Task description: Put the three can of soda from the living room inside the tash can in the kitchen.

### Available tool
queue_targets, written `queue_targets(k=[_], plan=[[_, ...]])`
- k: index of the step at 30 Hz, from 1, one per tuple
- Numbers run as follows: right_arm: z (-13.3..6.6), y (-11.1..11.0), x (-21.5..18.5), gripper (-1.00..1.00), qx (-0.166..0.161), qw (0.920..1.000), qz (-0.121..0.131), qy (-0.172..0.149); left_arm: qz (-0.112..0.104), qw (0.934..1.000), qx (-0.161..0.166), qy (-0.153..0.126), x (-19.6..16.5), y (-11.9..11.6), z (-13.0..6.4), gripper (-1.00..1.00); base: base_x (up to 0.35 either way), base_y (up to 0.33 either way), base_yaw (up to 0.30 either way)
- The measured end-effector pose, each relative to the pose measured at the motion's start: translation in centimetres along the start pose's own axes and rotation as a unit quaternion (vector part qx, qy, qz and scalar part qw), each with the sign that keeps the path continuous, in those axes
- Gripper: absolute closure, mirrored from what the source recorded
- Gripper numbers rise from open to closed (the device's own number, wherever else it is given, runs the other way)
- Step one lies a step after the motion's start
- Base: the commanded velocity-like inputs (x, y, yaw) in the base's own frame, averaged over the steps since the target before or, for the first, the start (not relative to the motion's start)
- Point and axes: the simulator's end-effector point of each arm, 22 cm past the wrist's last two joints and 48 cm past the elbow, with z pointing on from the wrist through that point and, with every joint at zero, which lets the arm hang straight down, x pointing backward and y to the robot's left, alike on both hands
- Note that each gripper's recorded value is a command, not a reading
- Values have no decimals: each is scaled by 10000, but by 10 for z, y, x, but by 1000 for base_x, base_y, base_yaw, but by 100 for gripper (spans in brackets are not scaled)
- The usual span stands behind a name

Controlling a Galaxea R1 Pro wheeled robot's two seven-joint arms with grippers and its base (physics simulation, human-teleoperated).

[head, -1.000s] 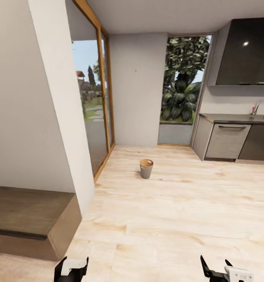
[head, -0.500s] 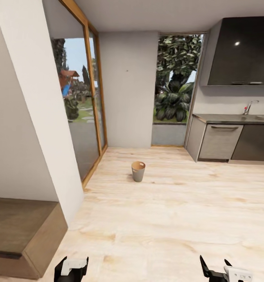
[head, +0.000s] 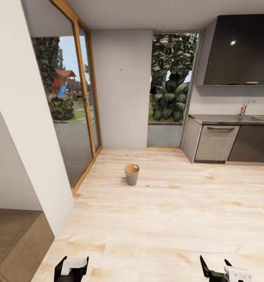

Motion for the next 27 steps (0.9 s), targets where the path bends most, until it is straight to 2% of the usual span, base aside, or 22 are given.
queue_targets(k=[27], plan=[[0, 2, 0, -100, -46, 10000, -24, 3, -1, 10000, -1, 7, 1, 0, 0, -100, 318, -9, 0]])
